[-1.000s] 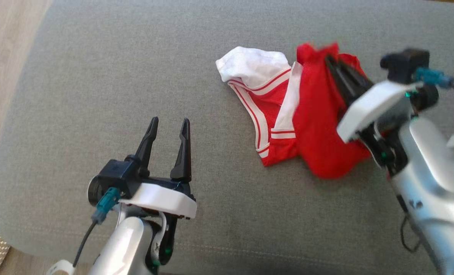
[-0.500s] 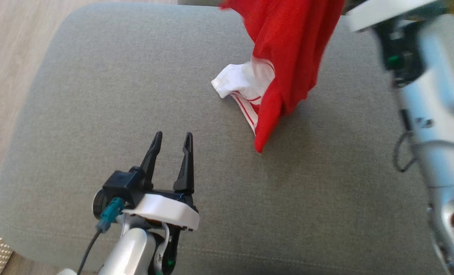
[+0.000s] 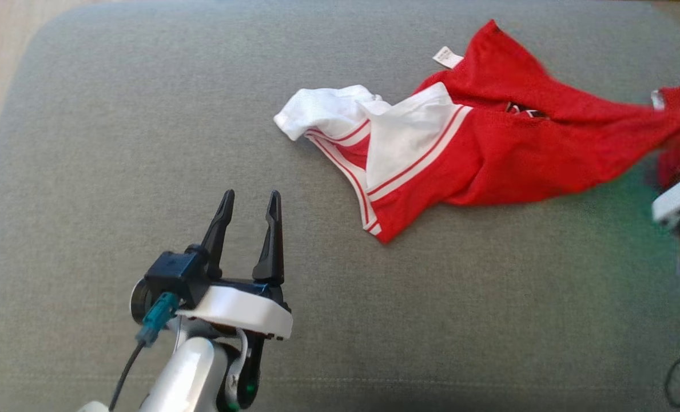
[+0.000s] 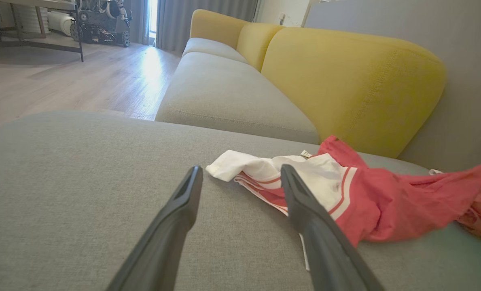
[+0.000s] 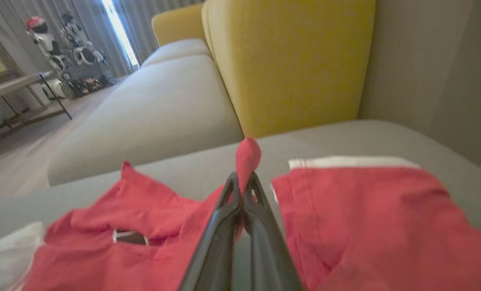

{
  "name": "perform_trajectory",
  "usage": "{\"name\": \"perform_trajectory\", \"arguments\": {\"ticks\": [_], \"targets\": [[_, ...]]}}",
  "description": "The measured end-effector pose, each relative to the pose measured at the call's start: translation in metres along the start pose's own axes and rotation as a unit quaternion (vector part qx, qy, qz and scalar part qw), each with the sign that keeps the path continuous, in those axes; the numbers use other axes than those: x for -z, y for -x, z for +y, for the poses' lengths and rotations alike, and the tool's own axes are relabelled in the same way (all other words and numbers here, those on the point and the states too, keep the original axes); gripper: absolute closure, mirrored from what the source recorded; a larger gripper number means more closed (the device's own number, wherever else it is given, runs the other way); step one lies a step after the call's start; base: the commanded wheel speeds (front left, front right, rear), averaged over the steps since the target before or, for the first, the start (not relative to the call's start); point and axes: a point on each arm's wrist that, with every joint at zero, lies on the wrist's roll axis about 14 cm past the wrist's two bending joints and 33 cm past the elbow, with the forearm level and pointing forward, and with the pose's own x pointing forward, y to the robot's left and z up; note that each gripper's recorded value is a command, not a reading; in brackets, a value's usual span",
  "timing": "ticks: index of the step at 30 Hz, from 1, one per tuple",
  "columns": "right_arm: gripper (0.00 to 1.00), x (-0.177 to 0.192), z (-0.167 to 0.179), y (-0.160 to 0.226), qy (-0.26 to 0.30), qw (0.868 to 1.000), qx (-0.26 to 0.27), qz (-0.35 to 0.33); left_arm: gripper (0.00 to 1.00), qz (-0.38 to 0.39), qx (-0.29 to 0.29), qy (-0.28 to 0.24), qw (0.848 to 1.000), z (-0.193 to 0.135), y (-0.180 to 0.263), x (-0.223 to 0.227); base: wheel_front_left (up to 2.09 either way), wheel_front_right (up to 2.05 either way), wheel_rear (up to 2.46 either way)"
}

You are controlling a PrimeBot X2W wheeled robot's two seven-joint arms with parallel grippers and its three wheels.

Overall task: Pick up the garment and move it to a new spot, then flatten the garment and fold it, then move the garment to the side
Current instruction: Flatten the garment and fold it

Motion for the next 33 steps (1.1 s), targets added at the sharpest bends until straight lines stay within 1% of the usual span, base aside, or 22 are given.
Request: {"name": "perform_trajectory", "arguments": {"ticks": [1,2,3,6,8,10,13,15,17,19,24,28,29,33], "targets": [[1.00,0.012,-0.003,0.004,-0.002,1.000,0.007,0.017,0.00,0.002,0.003,0.001,1.000,-0.002,-0.001,0.002,0.00,0.00,0.00],[0.71,0.021,-0.004,0.008,-0.003,1.000,0.010,0.029,0.00,0.004,0.006,0.001,1.000,-0.003,-0.002,0.003,0.00,0.00,0.00],[0.00,0.027,-0.002,0.010,-0.002,0.999,0.011,0.035,0.00,0.006,0.009,0.001,1.000,-0.005,-0.003,0.005,0.00,0.00,0.00],[0.00,0.030,0.005,0.013,-0.004,0.999,0.007,0.033,0.00,0.008,0.017,0.000,1.000,-0.008,-0.006,0.007,0.00,0.00,0.00],[0.00,0.020,0.010,0.013,0.003,1.000,0.002,0.016,0.00,0.009,0.019,-0.001,1.000,-0.010,-0.007,0.008,0.00,0.00,0.00],[0.00,0.003,0.018,0.014,0.000,1.000,-0.006,-0.014,0.00,0.007,0.022,-0.002,1.000,-0.012,-0.008,0.006,0.00,0.00,0.00],[0.00,-0.031,0.041,0.017,-0.046,0.996,-0.032,-0.072,0.00,-0.001,0.026,-0.002,1.000,-0.014,-0.008,0.001,0.00,0.00,0.00],[0.00,-0.057,0.056,0.022,-0.048,0.991,-0.053,-0.111,0.00,-0.005,0.029,-0.003,1.000,-0.016,-0.007,-0.003,0.00,0.00,0.00],[0.00,-0.080,0.064,0.029,-0.042,0.986,-0.067,-0.146,0.00,-0.010,0.032,-0.007,0.999,-0.018,-0.007,-0.005,0.00,0.00,0.00],[0.00,-0.093,0.072,0.038,-0.035,0.983,-0.081,-0.164,0.00,-0.012,0.035,-0.008,0.999,-0.020,-0.007,-0.007,0.00,0.00,0.00],[0.00,-0.094,0.091,0.058,-0.036,0.979,-0.107,-0.172,0.00,-0.015,0.039,-0.008,0.999,-0.023,-0.006,-0.009,0.00,0.00,0.00],[0.00,-0.094,0.101,0.067,-0.029,0.977,-0.121,-0.173,0.00,-0.016,0.041,-0.008,0.999,-0.024,-0.007,-0.009,0.00,0.00,0.00],[0.00,-0.091,0.103,0.069,-0.028,0.977,-0.124,-0.169,0.00,-0.016,0.041,-0.007,0.999,-0.025,-0.007,-0.009,0.00,0.00,0.00],[0.00,-0.053,0.113,0.082,-0.034,0.983,-0.135,-0.120,0.00,-0.014,0.047,-0.006,0.999,-0.028,-0.008,-0.008,0.00,0.00,0.00]]}}
